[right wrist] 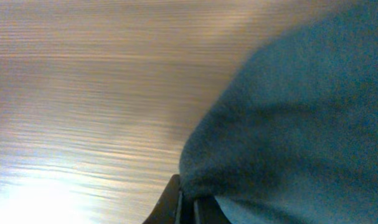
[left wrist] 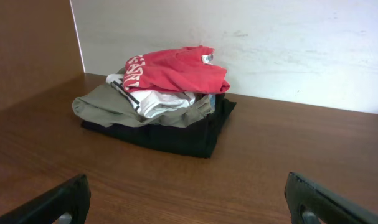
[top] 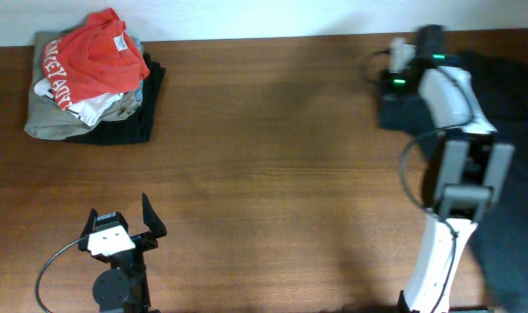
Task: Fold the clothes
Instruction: 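Drag the dark T-shirt with the right gripper toward the table center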
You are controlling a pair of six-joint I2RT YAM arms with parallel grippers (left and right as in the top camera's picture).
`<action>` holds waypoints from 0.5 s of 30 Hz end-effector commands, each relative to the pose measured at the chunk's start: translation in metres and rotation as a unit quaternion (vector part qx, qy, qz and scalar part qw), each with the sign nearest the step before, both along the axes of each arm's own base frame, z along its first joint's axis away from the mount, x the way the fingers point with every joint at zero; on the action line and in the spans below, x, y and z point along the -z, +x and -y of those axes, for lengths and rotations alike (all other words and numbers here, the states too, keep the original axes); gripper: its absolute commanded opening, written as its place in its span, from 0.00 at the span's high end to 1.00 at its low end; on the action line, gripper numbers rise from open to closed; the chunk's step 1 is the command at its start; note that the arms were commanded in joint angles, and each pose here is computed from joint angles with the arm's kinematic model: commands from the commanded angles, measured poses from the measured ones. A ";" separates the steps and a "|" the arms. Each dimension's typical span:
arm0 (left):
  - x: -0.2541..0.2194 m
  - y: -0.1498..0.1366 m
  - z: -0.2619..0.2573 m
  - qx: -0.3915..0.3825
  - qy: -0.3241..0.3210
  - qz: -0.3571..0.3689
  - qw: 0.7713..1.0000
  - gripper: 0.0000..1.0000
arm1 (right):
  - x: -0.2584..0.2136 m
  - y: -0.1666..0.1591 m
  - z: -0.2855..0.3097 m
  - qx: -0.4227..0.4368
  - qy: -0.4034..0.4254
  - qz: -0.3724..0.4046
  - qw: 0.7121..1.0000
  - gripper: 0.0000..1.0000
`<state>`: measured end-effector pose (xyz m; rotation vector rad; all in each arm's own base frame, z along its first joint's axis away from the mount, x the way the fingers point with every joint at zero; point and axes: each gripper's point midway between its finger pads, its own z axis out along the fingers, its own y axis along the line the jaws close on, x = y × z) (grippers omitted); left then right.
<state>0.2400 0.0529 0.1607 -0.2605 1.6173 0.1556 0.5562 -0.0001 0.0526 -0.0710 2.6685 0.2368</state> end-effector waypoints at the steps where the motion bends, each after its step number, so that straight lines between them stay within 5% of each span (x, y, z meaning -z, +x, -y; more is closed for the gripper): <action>1: 0.001 0.000 0.000 0.001 0.009 -0.002 1.000 0.01 | -0.033 -0.002 -0.137 -0.071 0.066 0.029 0.995 0.96; 8: 0.001 0.000 0.000 0.001 0.009 -0.002 1.000 0.01 | -0.041 -0.100 -0.362 -0.235 0.104 0.020 0.966 0.96; 15: 0.001 0.000 0.000 0.001 0.009 -0.002 1.000 0.01 | -0.030 -0.202 -0.438 -0.331 0.094 -0.041 0.938 0.96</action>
